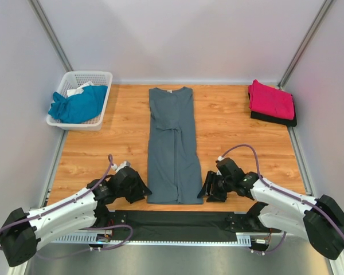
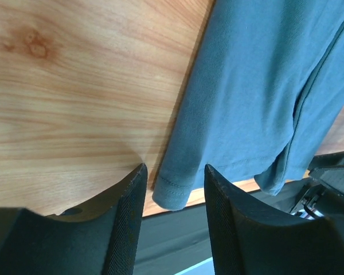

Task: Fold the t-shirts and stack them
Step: Fold the tshirt

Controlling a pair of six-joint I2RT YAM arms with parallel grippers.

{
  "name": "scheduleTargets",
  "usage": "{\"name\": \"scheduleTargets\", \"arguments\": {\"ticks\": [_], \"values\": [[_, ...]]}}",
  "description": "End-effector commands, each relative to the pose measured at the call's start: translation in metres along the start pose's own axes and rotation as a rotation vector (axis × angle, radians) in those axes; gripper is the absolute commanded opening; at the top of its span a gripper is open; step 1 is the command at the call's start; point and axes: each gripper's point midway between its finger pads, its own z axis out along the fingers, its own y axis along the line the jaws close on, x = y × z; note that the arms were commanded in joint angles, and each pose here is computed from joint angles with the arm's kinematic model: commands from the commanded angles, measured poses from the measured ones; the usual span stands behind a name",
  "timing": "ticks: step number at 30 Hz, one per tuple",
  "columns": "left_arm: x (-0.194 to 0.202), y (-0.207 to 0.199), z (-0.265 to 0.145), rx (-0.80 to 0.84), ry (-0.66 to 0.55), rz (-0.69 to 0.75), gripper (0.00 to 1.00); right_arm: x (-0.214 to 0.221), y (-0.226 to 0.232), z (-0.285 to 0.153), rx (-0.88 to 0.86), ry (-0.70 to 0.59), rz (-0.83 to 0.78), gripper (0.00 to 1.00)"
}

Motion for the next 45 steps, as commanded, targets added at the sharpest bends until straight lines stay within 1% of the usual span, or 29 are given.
{"name": "scheduleTargets", "arguments": {"ticks": [1, 4, 5, 6, 7, 8, 9, 10, 11, 12, 13, 14, 15, 17, 18, 20, 26, 27, 30, 31, 32, 33, 34, 37, 38, 40, 41, 42, 45], "values": [[0.008, 0.033, 0.005, -0.131, 0.008, -0.004, 0.52, -0.003, 0.000, 0.006, 0.008, -0.033, 0.022, 0.53], [0.012, 0.036, 0.009, -0.148, 0.024, -0.002, 0.48, 0.001, -0.001, 0.010, 0.027, -0.012, 0.023, 0.47], [0.013, 0.037, 0.009, -0.155, 0.029, 0.001, 0.47, 0.002, -0.001, 0.011, 0.033, -0.006, 0.023, 0.42], [0.014, 0.037, 0.010, -0.156, 0.033, 0.002, 0.44, 0.004, -0.003, 0.011, 0.047, 0.000, 0.025, 0.40], [0.015, 0.036, 0.010, -0.162, 0.037, 0.002, 0.38, 0.003, -0.002, 0.010, 0.052, 0.000, 0.019, 0.36], [0.015, 0.038, 0.009, -0.172, 0.038, 0.003, 0.35, 0.005, -0.005, 0.009, 0.067, 0.010, 0.020, 0.31], [0.014, 0.036, 0.009, -0.171, 0.032, 0.005, 0.23, 0.005, -0.005, 0.009, 0.074, 0.008, 0.017, 0.28], [0.013, 0.035, 0.009, -0.172, 0.028, 0.006, 0.16, 0.005, -0.005, 0.008, 0.078, 0.009, 0.016, 0.24], [0.012, 0.036, 0.008, -0.179, 0.024, 0.005, 0.10, 0.005, -0.005, 0.007, 0.080, 0.012, 0.011, 0.18], [0.011, 0.033, 0.006, -0.180, 0.019, 0.007, 0.00, 0.006, -0.005, 0.006, 0.085, 0.016, 0.007, 0.13], [0.010, 0.032, 0.005, -0.180, 0.019, 0.010, 0.00, 0.005, -0.004, 0.005, 0.082, 0.015, 0.004, 0.09], [0.011, 0.034, 0.003, -0.196, 0.025, 0.012, 0.00, 0.005, -0.002, 0.005, 0.076, 0.016, 0.002, 0.02], [0.009, 0.029, 0.000, -0.188, 0.022, 0.018, 0.00, 0.005, 0.001, 0.004, 0.068, 0.016, 0.000, 0.00], [0.007, 0.030, -0.006, -0.208, 0.017, 0.032, 0.00, 0.002, 0.011, 0.001, 0.044, 0.013, -0.009, 0.00], [0.003, 0.020, -0.011, -0.181, 0.005, 0.039, 0.00, 0.002, 0.017, -0.001, 0.029, 0.020, -0.011, 0.00], [-0.002, 0.018, -0.017, -0.189, -0.016, 0.053, 0.00, -0.004, 0.033, -0.008, -0.002, 0.006, -0.021, 0.00], [-0.028, -0.017, -0.039, -0.144, -0.117, 0.105, 0.00, -0.034, 0.074, -0.032, -0.039, -0.096, -0.095, 0.00], [-0.037, -0.028, -0.043, -0.138, -0.145, 0.130, 0.00, -0.044, 0.085, -0.037, -0.043, -0.124, -0.107, 0.00], [-0.058, -0.044, -0.047, -0.142, -0.182, 0.146, 0.00, -0.067, 0.092, -0.043, -0.020, -0.169, -0.117, 0.00], [-0.064, -0.047, -0.047, -0.146, -0.191, 0.179, 0.00, -0.078, 0.104, -0.049, -0.037, -0.200, -0.124, 0.00], [-0.077, -0.051, -0.047, -0.145, -0.217, 0.167, 0.00, -0.090, 0.105, -0.052, -0.033, -0.230, -0.127, 0.00], [-0.086, -0.059, -0.048, -0.145, -0.229, 0.200, 0.00, -0.100, 0.108, -0.052, -0.024, -0.251, -0.132, 0.00], [-0.093, -0.064, -0.048, -0.141, -0.242, 0.208, 0.00, -0.110, 0.117, -0.058, -0.036, -0.279, -0.142, 0.01], [-0.122, -0.082, -0.049, -0.128, -0.290, 0.217, 0.00, -0.140, 0.120, -0.058, -0.016, -0.323, -0.144, 0.00], [-0.134, -0.087, -0.049, -0.121, -0.314, 0.210, 0.00, -0.157, 0.127, -0.065, -0.032, -0.359, -0.146, 0.00], [-0.153, -0.097, -0.046, -0.119, -0.330, 0.217, 0.00, -0.170, 0.129, -0.059, -0.031, -0.348, -0.129, 0.01], [-0.158, -0.100, -0.045, -0.118, -0.330, 0.220, 0.00, -0.184, 0.135, -0.063, -0.053, -0.371, -0.124, 0.01], [-0.164, -0.106, -0.040, -0.123, -0.323, 0.232, 0.00, -0.188, 0.135, -0.056, -0.059, -0.347, -0.124, 0.00], [-0.181, -0.117, -0.029, -0.123, -0.313, 0.229, 0.00, -0.207, 0.147, -0.051, -0.089, -0.342, -0.144, 0.00]]}}
